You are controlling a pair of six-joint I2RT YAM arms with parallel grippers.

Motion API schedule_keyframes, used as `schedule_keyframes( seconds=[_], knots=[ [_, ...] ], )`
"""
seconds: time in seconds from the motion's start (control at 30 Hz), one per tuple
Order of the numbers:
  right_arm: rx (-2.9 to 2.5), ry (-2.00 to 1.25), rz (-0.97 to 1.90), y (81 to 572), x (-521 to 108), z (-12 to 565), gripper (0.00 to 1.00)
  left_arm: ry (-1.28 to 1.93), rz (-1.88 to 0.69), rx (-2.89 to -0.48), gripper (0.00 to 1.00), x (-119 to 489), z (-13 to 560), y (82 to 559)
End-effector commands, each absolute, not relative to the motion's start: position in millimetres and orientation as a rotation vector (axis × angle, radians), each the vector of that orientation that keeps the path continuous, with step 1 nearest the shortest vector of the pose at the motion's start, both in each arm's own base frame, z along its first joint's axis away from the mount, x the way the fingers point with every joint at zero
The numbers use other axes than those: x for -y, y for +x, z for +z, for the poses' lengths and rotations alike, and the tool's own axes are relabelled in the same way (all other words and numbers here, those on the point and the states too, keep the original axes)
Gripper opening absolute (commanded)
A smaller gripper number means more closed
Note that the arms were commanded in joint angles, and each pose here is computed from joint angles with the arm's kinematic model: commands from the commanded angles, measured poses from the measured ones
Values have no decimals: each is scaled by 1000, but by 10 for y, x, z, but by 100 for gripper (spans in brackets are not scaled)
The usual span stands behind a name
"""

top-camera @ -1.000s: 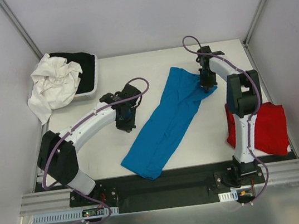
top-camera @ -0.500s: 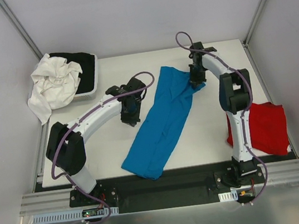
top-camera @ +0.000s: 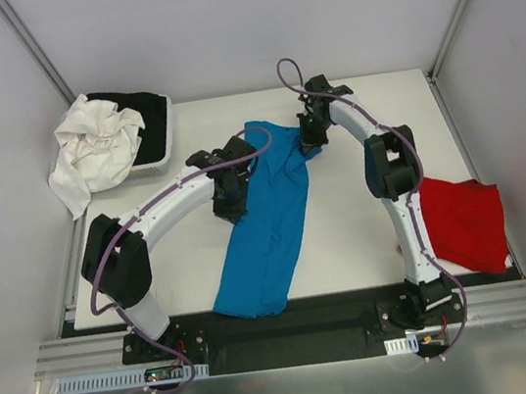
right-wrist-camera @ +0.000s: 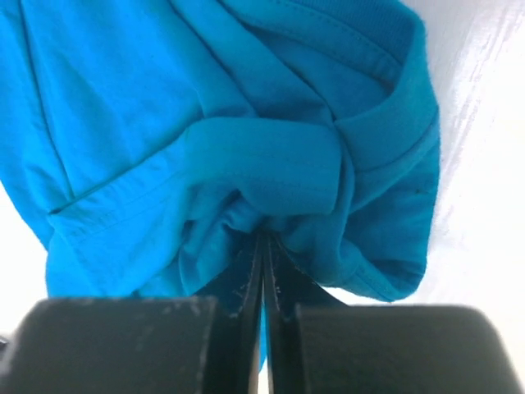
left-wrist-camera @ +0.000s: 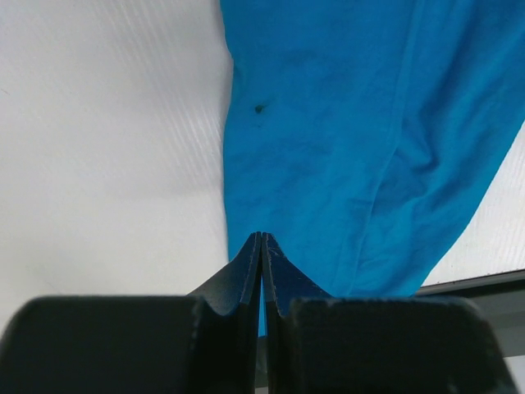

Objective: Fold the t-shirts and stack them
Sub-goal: Fold the tshirt

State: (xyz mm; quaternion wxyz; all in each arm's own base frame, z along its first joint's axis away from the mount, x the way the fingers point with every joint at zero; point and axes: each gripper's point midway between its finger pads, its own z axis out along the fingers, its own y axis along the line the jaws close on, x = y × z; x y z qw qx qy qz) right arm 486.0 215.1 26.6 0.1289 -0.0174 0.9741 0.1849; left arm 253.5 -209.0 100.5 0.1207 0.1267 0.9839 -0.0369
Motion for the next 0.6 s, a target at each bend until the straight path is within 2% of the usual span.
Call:
schedule_keyframes(
  seconds=[0.0,0.17,0.23,0.43,0.57],
  knots=[
    [-2809,-131,578,4785,-2105,415,1,349,-129,-2875,0,2146,1079,2608],
    [-2738,-144,232,4716,-1566,921,1,344,-153,-2875,0,2280,1068,2737],
    [-2775,-116,167,4613,-1342,899,1,343,-168,-2882,0,2329,1047,2753],
    [-2832,-16,114,4513,-902,767,1,333,-179,-2872,0,2339,1072,2762],
    [-2814,1,259,4489,-1064,905,1,332,-181,-2877,0,2312,1062,2707]
  ],
)
